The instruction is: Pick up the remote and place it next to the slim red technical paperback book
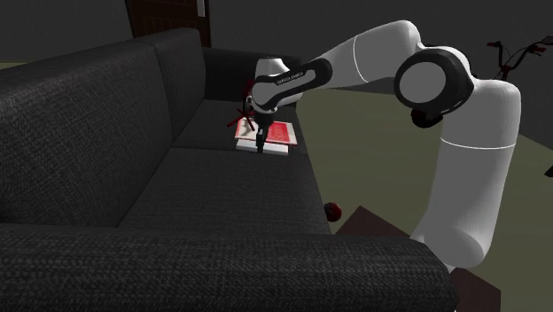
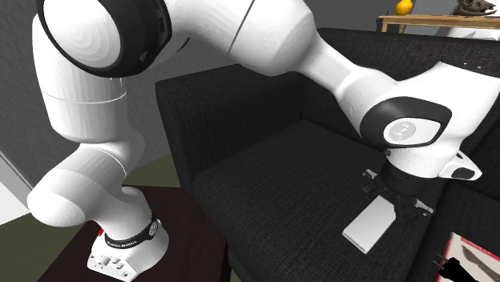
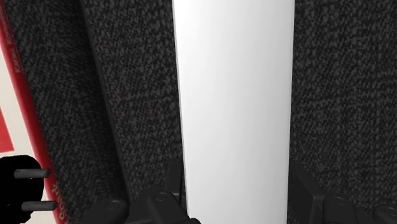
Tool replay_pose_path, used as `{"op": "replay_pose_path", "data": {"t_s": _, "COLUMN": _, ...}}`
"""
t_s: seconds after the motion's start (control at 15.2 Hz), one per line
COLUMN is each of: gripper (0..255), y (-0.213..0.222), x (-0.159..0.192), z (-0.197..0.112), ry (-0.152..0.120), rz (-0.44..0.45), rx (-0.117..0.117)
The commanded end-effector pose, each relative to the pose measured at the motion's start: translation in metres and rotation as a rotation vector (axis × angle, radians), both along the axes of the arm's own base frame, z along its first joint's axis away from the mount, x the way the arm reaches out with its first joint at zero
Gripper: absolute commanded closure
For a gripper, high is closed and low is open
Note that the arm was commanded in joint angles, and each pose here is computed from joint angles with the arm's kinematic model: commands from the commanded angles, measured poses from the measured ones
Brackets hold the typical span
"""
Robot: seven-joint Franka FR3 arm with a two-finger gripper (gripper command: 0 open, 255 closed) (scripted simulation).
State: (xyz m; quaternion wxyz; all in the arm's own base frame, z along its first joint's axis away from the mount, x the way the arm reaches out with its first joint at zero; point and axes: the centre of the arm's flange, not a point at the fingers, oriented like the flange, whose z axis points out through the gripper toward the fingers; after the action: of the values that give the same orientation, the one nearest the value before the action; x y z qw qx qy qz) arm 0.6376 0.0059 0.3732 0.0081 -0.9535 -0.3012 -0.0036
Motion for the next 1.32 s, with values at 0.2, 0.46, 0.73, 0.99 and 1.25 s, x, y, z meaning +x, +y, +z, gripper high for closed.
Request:
{"op": "replay_pose_path", "data": {"t_s": 0.2, "gripper": 255, "y": 0.0, "x": 0.0, "z": -0.026, "ry": -0.001, "rz": 0.0, "rx": 0.0}}
{"op": "replay_pose_path", "data": {"t_s": 0.46, "gripper": 255, "y": 0.0, "x": 0.0, "z": -0.034, "ry": -0.001, "rz": 0.0, "rx": 0.0}}
{"op": "replay_pose_path", "data": {"t_s": 0.73, "gripper": 255, "y": 0.0, "x": 0.0, "z": -0.034, "ry": -0.001, "rz": 0.0, "rx": 0.0}}
{"op": "replay_pose_path", "data": {"t_s": 0.99, "gripper": 0, "y": 0.0, "x": 0.0, "z": -0.034, "ry": -0.001, "rz": 0.0, "rx": 0.0}}
{"op": "replay_pose_path", "data": {"t_s": 1.25, "gripper": 0, "y": 0.0, "x": 0.0, "z": -0.021, "ry": -0.001, "rz": 0.0, "rx": 0.0}}
